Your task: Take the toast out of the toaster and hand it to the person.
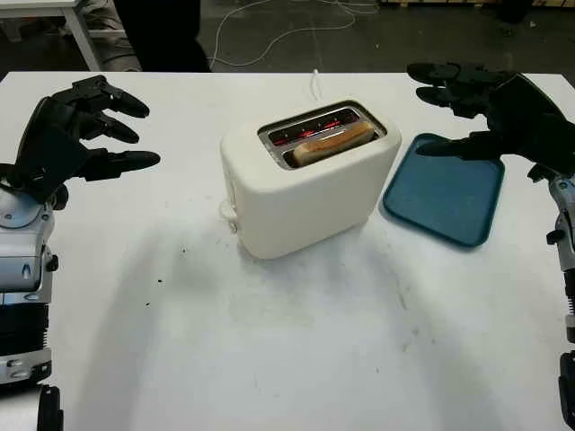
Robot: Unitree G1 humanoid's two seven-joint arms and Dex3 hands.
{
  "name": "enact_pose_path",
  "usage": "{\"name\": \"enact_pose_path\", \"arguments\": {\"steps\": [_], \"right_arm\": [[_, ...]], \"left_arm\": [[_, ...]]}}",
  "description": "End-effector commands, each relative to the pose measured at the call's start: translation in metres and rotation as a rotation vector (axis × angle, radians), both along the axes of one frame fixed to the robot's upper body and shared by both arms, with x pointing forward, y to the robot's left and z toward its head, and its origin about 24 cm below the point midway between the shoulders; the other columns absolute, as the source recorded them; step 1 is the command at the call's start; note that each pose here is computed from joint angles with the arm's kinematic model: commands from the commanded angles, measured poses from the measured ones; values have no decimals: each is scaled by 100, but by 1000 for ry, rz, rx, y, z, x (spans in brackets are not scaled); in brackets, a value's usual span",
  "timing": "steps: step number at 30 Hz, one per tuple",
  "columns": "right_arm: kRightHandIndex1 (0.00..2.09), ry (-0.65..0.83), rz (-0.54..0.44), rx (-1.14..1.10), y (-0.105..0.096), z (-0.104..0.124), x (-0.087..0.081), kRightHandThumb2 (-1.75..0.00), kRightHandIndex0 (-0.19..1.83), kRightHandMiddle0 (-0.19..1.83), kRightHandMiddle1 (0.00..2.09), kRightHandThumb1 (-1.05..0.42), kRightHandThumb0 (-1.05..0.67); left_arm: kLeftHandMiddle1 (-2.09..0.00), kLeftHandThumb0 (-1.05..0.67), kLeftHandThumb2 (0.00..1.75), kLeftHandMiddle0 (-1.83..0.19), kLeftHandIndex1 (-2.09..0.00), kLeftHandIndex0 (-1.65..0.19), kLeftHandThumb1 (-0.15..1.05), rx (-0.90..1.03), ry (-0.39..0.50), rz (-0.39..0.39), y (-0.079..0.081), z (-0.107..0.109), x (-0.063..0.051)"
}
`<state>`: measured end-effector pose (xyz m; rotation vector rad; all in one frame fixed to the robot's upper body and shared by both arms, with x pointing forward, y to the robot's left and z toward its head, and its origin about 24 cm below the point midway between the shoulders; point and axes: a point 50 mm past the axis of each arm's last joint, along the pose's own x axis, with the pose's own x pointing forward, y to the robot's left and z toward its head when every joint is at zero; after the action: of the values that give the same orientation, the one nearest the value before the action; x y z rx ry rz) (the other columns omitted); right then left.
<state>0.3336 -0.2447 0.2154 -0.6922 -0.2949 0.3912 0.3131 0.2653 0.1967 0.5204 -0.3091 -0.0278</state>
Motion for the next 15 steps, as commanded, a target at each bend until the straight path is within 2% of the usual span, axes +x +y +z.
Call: {"name": "enact_pose_path", "arguments": {"steps": [1, 15], "right_arm": [[4, -19, -1, -2, 1, 0, -1, 0, 38, 39, 1, -72, -60], [5, -17, -10, -14, 1, 0, -1, 0, 38, 39, 1, -73, -61]], "left_arm": [[-125, -105, 0, -50, -111, -52, 56, -10, 0, 7, 2, -1, -2], [-126, -105, 0, -49, -111, -52, 58, -16, -4, 2, 2, -2, -2]]}}
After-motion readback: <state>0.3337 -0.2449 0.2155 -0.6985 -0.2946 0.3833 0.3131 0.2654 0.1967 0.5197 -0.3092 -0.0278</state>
